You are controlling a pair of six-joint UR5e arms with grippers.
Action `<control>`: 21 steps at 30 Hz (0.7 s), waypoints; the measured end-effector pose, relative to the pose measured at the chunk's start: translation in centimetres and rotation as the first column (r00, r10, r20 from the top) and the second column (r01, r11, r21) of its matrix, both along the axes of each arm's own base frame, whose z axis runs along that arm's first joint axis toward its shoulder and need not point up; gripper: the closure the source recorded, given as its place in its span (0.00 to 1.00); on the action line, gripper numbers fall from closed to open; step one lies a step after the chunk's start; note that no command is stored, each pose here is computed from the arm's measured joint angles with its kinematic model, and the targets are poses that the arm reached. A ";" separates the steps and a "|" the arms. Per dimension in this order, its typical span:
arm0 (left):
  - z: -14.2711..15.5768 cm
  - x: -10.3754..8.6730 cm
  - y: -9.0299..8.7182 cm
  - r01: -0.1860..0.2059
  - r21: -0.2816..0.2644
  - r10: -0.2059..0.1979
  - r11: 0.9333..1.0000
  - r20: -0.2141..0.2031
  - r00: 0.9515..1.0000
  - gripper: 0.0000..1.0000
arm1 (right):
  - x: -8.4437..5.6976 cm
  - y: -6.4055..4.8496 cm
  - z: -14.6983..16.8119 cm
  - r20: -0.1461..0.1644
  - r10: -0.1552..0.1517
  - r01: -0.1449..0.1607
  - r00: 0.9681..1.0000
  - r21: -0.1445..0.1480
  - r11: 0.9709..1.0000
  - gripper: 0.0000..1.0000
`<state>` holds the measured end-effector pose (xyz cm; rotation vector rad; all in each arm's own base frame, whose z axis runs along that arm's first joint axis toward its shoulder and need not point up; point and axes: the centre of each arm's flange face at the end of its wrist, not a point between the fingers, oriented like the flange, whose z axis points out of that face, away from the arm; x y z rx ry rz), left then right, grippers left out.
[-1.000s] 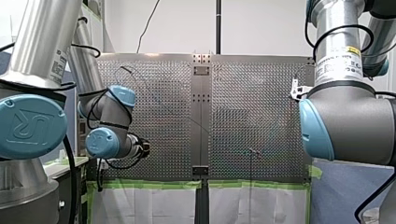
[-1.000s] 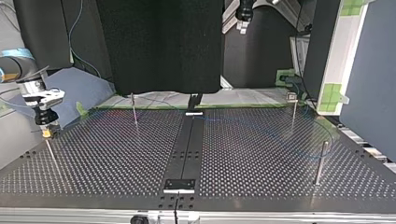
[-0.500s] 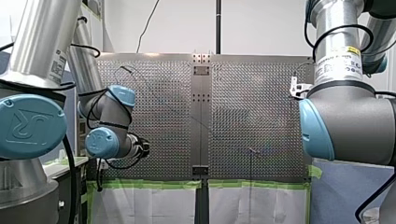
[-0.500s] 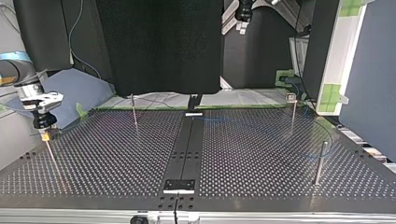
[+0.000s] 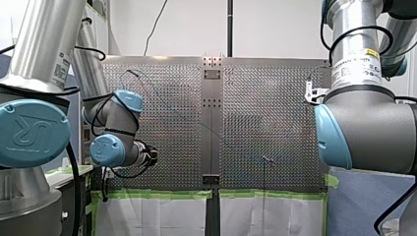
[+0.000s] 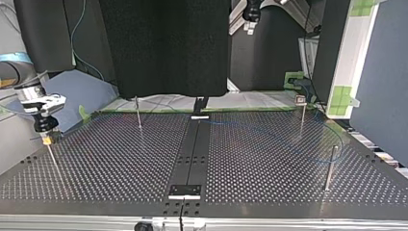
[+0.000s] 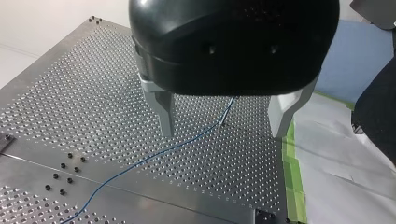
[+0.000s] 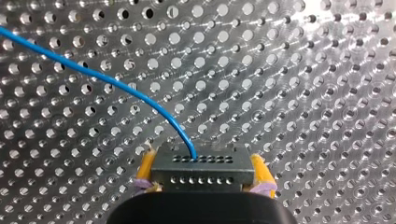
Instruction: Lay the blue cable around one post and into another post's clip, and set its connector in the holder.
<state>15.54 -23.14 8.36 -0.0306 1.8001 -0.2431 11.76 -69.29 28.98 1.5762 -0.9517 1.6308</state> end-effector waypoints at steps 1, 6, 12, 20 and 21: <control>0.0 0.0 0.0 0.000 0.000 0.000 1.000 0.000 1.000 0.00 | -0.1 0.0 0.1 0.000 -0.001 0.001 1.000 -0.002 1.000 0.00; 0.0 0.0 0.0 0.000 0.000 0.000 1.000 0.000 1.000 0.00 | -0.1 0.0 0.0 0.000 -0.001 0.001 1.000 0.000 1.000 0.00; 0.0 0.0 0.0 0.000 0.000 0.000 1.000 0.000 1.000 0.00 | 0.0 0.0 0.0 0.000 -0.001 0.001 1.000 0.001 1.000 0.00; 0.0 0.0 0.0 -0.001 -0.001 0.001 1.000 0.001 1.000 0.00 | 0.0 0.0 0.0 0.000 -0.001 0.001 1.000 0.001 1.000 0.00; 0.0 0.0 0.0 -0.001 -0.001 0.001 1.000 0.001 1.000 0.00 | 0.0 0.0 0.0 0.000 0.000 0.000 1.000 0.001 1.000 0.00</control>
